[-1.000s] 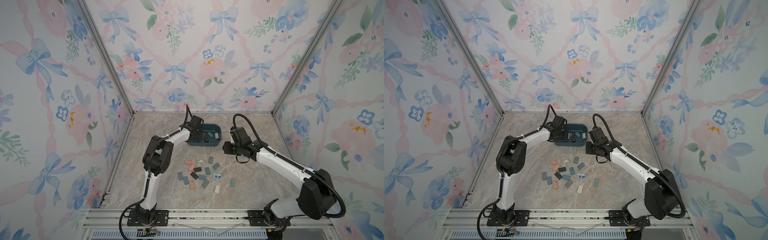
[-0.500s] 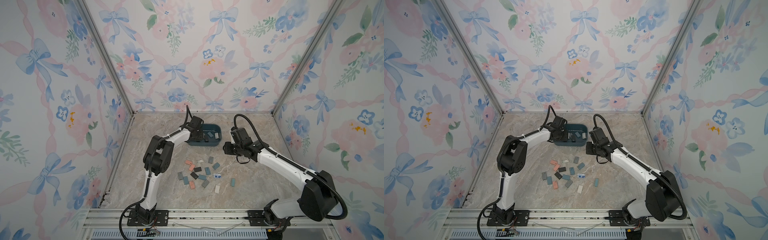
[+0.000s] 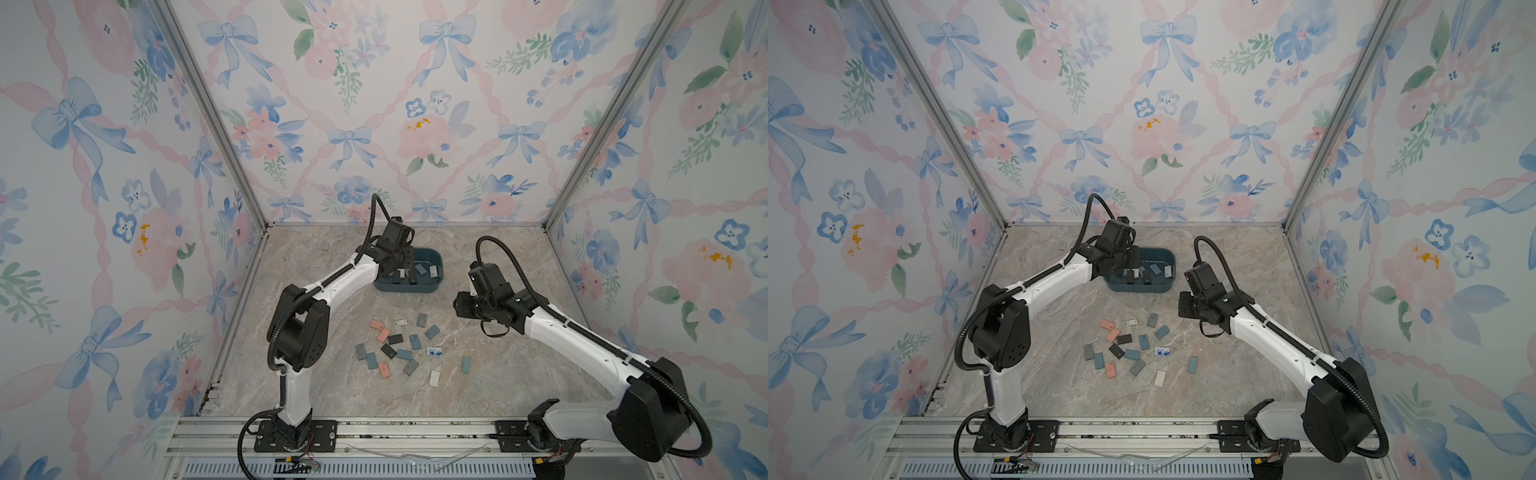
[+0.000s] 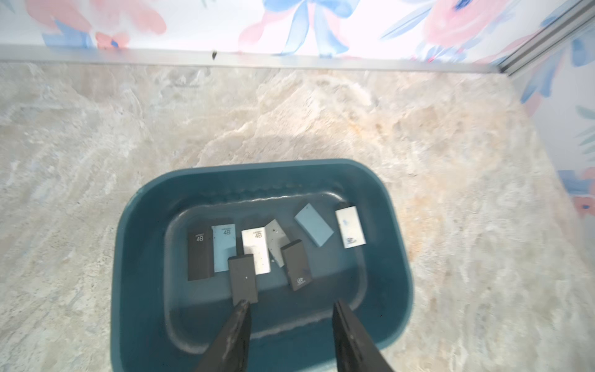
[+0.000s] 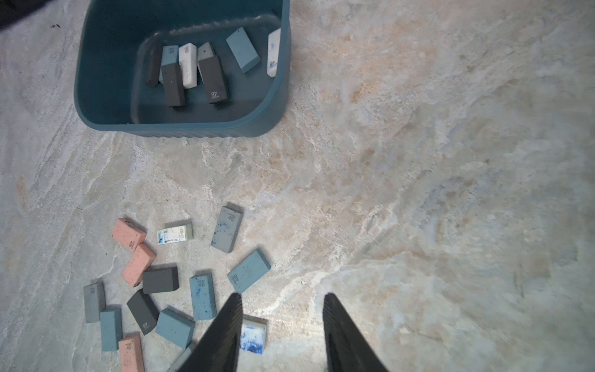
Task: Put the eraser in the storage box
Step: Place the eraser in the storage box, then pick up the eraser from the center of the board.
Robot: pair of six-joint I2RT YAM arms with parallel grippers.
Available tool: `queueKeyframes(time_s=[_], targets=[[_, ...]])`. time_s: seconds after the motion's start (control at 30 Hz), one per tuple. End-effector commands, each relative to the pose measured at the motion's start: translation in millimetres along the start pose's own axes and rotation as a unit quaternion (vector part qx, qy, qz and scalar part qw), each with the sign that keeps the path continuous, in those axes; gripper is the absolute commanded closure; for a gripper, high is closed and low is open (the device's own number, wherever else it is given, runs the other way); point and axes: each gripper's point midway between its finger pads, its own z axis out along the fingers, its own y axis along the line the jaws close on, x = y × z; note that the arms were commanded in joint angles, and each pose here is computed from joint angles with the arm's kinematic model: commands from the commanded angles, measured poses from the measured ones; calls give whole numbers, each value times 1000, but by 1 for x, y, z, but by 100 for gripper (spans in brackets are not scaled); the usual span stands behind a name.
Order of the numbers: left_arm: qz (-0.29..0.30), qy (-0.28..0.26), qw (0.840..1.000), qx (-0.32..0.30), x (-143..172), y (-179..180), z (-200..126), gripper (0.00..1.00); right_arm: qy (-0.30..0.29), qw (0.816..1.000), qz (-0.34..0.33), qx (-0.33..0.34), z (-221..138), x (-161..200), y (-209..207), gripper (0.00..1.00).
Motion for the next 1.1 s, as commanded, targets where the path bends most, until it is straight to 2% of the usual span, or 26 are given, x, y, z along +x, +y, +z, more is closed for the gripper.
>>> queueKeyframes(time_s=[0.0, 0.53, 0.83, 1.07], targets=[[18, -18, 1000, -16, -2, 4, -23, 56, 23, 999, 3, 27, -4, 23, -14, 56], [-25, -120, 992, 36, 7, 16, -124, 57, 65, 996, 24, 64, -10, 87, -36, 55], [-41, -140, 988, 54, 19, 23, -154, 58, 89, 993, 39, 70, -4, 117, -40, 53], [-46, -139, 988, 52, 29, 29, -158, 58, 114, 990, 43, 73, 5, 138, -40, 52]])
